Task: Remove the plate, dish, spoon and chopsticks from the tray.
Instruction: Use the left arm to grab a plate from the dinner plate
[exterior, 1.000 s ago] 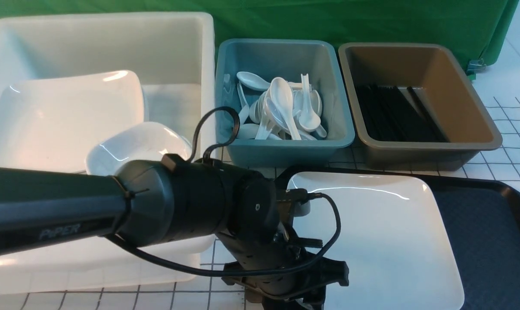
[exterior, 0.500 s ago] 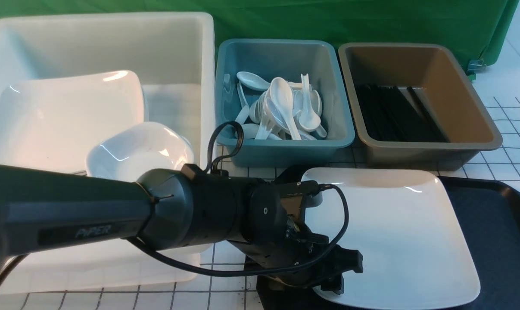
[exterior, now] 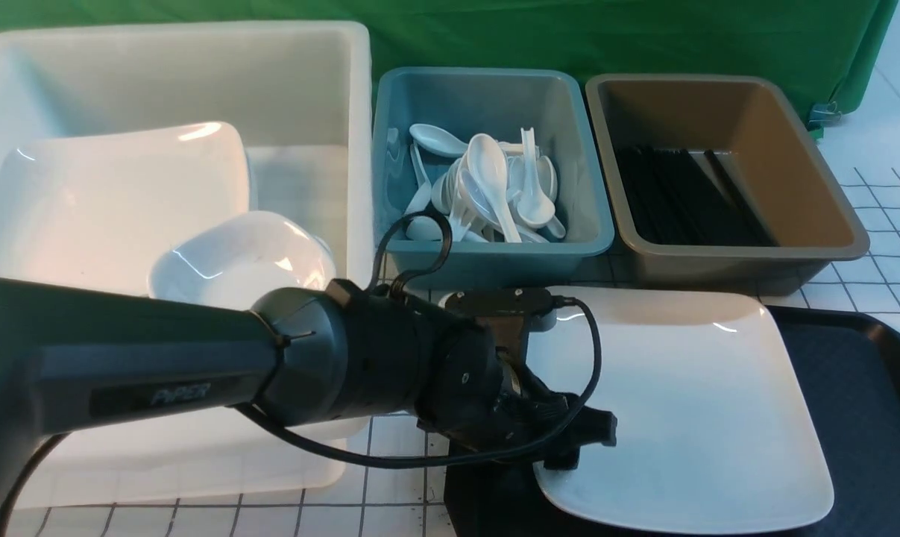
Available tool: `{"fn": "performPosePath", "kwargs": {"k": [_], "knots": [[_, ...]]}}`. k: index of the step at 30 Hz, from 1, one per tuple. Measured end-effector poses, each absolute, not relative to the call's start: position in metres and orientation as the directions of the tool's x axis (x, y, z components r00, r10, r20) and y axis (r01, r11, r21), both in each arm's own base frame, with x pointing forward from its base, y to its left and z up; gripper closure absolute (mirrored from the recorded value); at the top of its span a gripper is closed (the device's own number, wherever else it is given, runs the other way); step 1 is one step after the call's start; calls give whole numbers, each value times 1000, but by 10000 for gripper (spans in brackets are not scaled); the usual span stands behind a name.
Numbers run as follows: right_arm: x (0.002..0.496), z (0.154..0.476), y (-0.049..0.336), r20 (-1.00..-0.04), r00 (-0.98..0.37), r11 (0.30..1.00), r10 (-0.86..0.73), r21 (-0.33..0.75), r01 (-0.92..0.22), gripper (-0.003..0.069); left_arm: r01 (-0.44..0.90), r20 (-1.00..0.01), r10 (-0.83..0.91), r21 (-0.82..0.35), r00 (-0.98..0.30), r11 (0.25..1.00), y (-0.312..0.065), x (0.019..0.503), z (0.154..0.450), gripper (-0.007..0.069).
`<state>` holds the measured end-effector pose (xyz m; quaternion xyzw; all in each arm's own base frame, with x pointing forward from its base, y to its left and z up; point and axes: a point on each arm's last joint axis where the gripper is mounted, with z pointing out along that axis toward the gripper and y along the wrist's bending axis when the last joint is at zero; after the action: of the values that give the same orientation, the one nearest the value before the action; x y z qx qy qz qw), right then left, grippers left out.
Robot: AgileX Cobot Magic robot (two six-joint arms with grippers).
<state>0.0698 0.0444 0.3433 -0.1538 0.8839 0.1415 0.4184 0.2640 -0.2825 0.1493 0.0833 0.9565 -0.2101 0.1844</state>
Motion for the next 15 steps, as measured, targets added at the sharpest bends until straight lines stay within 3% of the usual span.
{"fn": "performPosePath", "kwargs": {"k": [5,7,13,15], "knots": [[70,343,44,-783,-603,913,-153,122,-390,618,173,-366,8,-420,-931,891,-286,266,147,244],[70,343,44,-783,-603,913,-153,122,-390,618,147,-352,-19,-438,-936,887,-287,267,146,284],[70,343,44,-783,-603,913,-153,122,-390,609,110,-329,-52,-454,-943,884,-288,266,145,525],[70,343,44,-783,-603,913,-153,122,-390,608,84,-318,-80,-472,-945,877,-288,266,148,562]]}}
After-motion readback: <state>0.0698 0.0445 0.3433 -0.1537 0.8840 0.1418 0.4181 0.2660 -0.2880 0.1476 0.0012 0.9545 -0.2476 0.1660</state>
